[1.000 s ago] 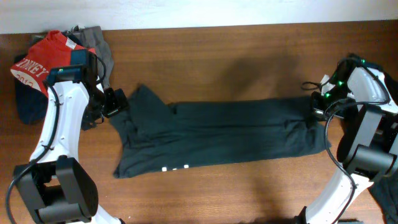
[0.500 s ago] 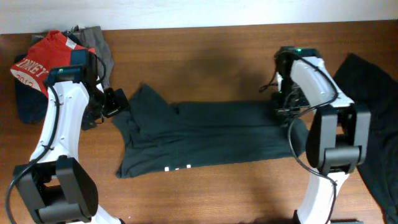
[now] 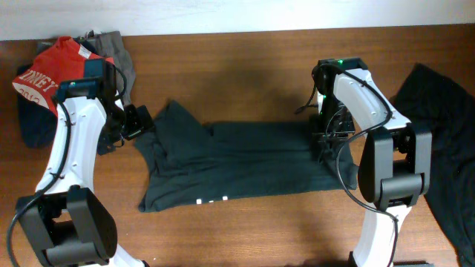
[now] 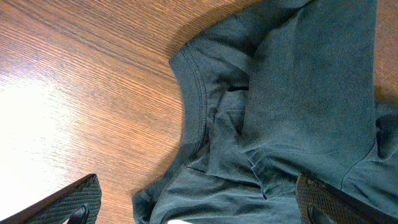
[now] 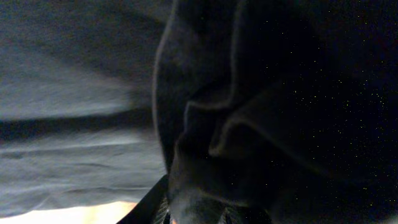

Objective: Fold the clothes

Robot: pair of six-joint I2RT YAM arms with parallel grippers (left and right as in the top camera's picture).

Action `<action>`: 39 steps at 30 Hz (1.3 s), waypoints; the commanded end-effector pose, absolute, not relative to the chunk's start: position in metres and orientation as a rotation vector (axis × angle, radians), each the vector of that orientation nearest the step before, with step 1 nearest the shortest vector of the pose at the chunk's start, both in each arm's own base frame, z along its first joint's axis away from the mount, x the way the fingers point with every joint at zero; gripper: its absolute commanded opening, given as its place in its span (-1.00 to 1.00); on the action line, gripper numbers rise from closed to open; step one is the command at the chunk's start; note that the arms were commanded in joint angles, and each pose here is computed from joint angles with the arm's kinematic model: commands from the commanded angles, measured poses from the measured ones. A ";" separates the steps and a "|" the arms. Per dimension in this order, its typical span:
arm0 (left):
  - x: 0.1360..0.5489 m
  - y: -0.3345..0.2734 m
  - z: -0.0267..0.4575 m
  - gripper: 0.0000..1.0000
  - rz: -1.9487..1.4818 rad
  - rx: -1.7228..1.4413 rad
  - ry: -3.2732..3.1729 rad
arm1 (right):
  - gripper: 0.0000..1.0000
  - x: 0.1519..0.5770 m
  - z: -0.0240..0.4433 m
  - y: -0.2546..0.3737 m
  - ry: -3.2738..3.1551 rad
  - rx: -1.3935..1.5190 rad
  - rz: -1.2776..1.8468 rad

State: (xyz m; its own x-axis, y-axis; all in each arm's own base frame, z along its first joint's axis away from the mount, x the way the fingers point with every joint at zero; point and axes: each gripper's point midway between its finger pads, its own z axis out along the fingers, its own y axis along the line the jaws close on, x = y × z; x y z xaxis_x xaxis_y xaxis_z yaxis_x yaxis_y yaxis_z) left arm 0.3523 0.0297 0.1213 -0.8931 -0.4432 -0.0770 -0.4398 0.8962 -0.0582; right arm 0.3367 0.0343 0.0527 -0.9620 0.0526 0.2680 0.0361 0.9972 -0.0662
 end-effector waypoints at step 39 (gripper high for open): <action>0.357 0.030 0.132 0.98 -0.078 -0.696 2.930 | -0.13 0.348 0.018 0.054 -3.025 0.064 0.027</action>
